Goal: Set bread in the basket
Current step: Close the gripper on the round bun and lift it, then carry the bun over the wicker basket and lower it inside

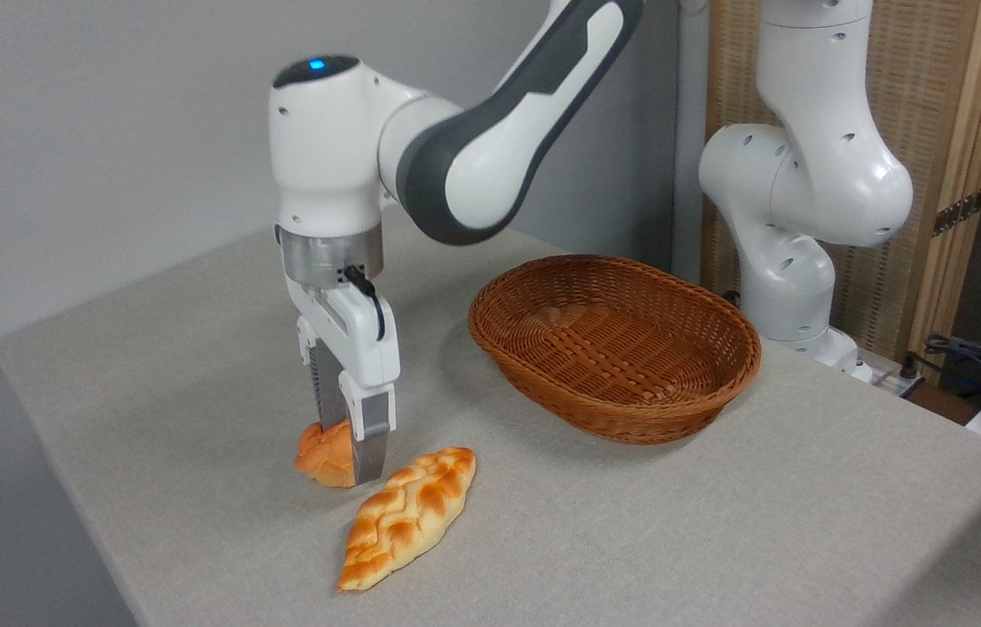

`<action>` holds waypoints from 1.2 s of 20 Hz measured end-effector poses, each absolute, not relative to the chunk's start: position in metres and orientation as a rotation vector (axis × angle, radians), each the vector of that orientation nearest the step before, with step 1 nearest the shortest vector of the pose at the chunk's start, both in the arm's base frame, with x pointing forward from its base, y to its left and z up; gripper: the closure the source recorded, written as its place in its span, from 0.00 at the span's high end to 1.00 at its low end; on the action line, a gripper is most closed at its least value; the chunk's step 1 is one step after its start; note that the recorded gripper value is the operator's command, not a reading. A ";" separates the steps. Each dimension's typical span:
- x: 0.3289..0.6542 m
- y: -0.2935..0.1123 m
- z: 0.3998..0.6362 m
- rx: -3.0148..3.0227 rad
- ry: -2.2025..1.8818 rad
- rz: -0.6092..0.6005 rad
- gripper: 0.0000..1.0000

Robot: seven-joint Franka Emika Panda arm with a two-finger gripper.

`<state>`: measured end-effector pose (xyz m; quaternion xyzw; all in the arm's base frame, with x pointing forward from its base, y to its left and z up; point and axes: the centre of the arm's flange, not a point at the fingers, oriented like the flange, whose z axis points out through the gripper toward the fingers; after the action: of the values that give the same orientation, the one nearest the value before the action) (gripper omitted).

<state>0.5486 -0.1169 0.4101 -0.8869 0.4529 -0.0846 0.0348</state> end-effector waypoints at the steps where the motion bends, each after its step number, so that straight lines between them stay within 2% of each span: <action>1: 0.548 -0.118 0.409 -2.717 1.398 -0.266 0.91; 2: 0.548 -0.119 0.409 -2.714 1.401 -0.266 0.71; 4: 0.548 -0.119 0.408 -2.713 1.402 -0.265 0.40; 5: 0.548 -0.119 0.408 -2.714 1.402 -0.265 0.33; 7: 0.548 -0.119 0.408 -2.713 1.402 -0.265 0.26; 8: 0.548 -0.119 0.408 -2.713 1.402 -0.264 0.19; 10: 0.547 -0.119 0.407 -2.717 1.397 -0.264 0.16; 15: 0.547 -0.121 0.407 -2.722 1.389 -0.264 0.16; 17: 0.547 -0.120 0.407 -2.727 1.381 -0.265 0.08; 19: 0.549 -0.118 0.409 -2.757 1.355 -0.279 0.06; 21: 0.552 -0.114 0.415 -2.828 1.306 -0.302 0.07; 24: 0.556 -0.109 0.436 -2.895 1.282 -0.233 0.07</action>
<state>0.5562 -0.1090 0.4356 -0.9118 0.4037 -0.0735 -0.0164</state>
